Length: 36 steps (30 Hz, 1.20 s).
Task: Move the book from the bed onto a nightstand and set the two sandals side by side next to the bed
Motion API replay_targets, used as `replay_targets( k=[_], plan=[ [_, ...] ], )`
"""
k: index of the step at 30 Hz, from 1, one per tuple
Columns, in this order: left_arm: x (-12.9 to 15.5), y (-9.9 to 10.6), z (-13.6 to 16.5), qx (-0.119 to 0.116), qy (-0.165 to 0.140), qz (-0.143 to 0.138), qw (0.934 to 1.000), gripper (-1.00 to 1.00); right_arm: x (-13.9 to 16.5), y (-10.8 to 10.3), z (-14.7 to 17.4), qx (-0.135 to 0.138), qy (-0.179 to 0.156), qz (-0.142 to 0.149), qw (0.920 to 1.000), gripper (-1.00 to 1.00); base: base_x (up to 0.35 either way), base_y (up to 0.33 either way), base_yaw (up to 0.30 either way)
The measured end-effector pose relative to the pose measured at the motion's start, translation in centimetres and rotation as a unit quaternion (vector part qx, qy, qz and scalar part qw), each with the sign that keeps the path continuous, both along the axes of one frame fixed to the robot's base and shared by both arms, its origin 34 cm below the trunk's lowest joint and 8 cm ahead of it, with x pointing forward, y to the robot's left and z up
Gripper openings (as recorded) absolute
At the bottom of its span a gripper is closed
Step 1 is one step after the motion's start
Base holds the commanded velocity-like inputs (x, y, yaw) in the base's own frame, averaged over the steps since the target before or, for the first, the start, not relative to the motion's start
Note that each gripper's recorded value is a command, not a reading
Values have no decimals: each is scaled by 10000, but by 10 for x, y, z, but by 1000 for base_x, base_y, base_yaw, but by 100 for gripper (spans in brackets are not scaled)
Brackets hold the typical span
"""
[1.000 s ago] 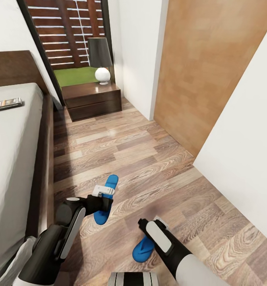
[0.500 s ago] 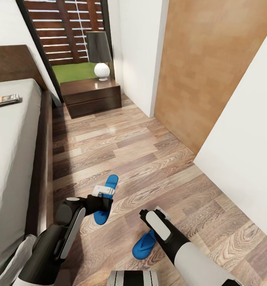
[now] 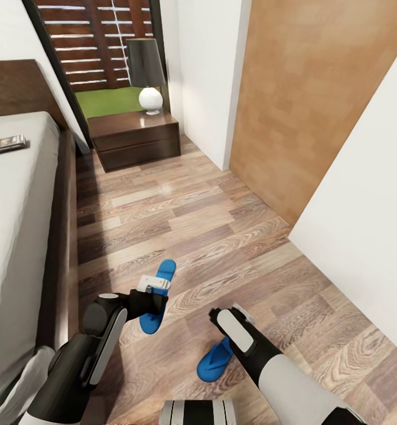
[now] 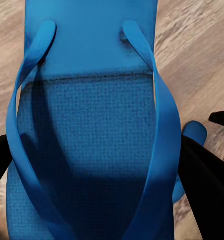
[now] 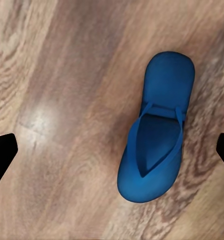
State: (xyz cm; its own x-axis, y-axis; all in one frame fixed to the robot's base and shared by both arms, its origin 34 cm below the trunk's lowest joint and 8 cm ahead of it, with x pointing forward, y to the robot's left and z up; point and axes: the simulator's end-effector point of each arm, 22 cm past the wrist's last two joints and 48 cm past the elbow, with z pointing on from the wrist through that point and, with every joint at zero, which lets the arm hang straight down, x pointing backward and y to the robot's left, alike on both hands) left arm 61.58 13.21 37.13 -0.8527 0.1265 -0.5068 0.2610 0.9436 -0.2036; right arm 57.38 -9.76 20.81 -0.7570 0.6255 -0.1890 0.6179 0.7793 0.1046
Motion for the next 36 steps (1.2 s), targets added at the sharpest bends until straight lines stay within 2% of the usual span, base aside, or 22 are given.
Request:
replay_targets(
  k=[8,18,36],
  plan=[
    [-1,0,-2,-3,22,-1,10000,-100,-4,-5,-6,-65,96,-1,9999,100,0,0,0],
    [-6,0,-25,-4,221,0,9998,-100,-17,-7,-28,-98,332,-6,9994,100,0,0,0],
    [-6,0,-25,-7,218,0,9998,-100,-26,-12,-34,-157,450,-20,9989,100,0,0,0]
  ],
)
